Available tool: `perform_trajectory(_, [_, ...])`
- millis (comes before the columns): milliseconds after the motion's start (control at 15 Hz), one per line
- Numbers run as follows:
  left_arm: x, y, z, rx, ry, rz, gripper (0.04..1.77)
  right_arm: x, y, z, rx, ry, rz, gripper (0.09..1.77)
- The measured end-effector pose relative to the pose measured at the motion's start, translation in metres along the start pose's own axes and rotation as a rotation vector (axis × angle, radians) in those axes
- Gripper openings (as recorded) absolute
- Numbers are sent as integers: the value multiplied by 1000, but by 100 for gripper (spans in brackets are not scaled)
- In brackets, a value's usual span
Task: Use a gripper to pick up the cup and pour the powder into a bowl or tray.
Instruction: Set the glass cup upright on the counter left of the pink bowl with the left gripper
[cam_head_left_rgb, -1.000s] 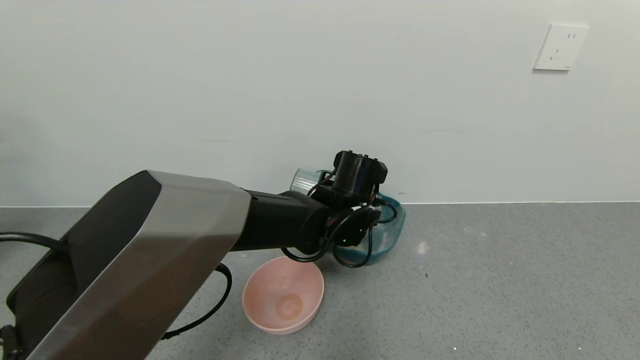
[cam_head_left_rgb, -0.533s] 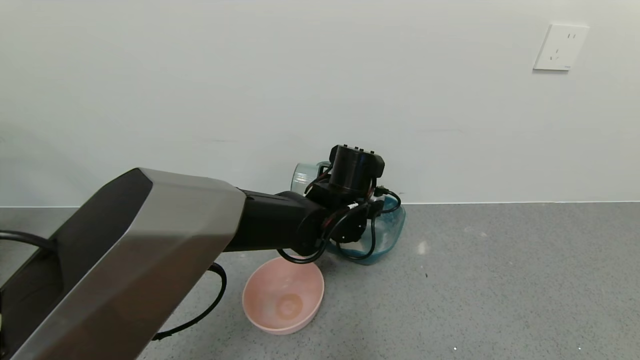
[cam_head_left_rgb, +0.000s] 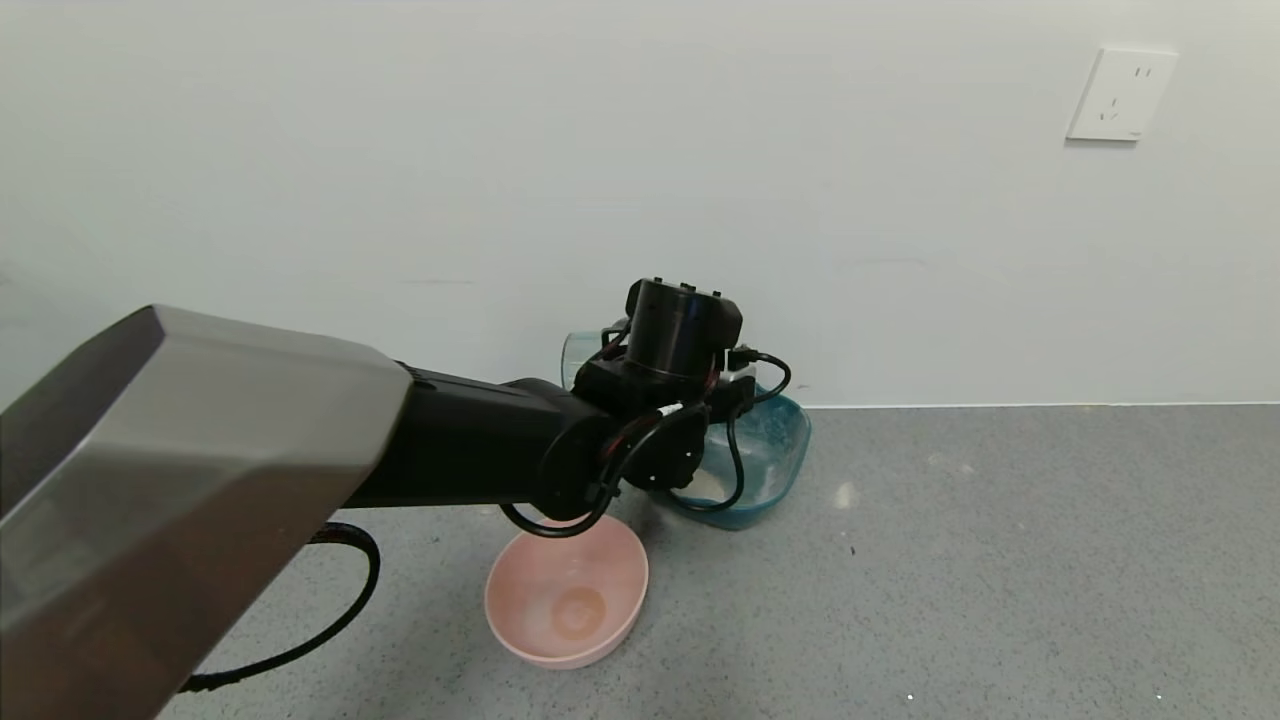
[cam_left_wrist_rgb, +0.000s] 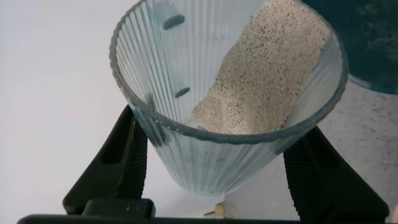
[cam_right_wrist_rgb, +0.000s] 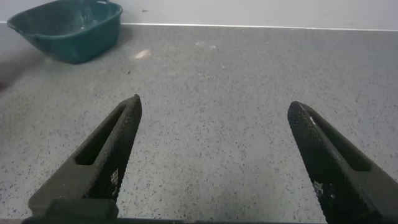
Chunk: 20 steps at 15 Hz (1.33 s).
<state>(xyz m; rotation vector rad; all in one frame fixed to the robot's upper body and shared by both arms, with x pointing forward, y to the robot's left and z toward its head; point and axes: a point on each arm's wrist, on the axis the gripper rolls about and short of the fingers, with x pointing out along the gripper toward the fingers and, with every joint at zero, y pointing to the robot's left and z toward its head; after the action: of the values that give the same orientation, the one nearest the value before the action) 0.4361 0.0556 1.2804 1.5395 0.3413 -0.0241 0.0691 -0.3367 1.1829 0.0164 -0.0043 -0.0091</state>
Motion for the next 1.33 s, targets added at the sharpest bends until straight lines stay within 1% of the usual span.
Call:
perform_trajectory(133, [-3, -1, -13, -71, -21, -29, 127, 0, 0, 0, 0, 0, 0, 171])
perform_trajectory(200, [-4, 0, -21, -117, -20, -39, 127, 0, 0, 0, 0, 0, 0, 171])
perform_trajectory(333, [-5, 3, -36, -218, -2, -48, 127, 0, 0, 0, 0, 0, 0, 171])
perform_trajectory(600, [-3, 7, -65, -465, 49, -54, 127, 0, 0, 0, 0, 0, 0, 171])
perform_trajectory(667, [-1, 7, -73, -524, 53, -64, 127, 0, 0, 0, 0, 0, 0, 171])
perform_trajectory(867, [4, 3, -99, -635, 60, -105, 127, 0, 0, 0, 0, 0, 0, 171])
perform_trajectory(933, [6, 4, -109, -690, 53, -120, 127, 0, 0, 0, 0, 0, 0, 171])
perform_trajectory(1067, [10, 14, -129, -821, 22, -145, 127, 0, 0, 0, 1, 0, 0, 171])
perform_trajectory(1333, [15, 29, -170, -1050, -82, -238, 127, 0, 0, 0, 0, 0, 0, 171])
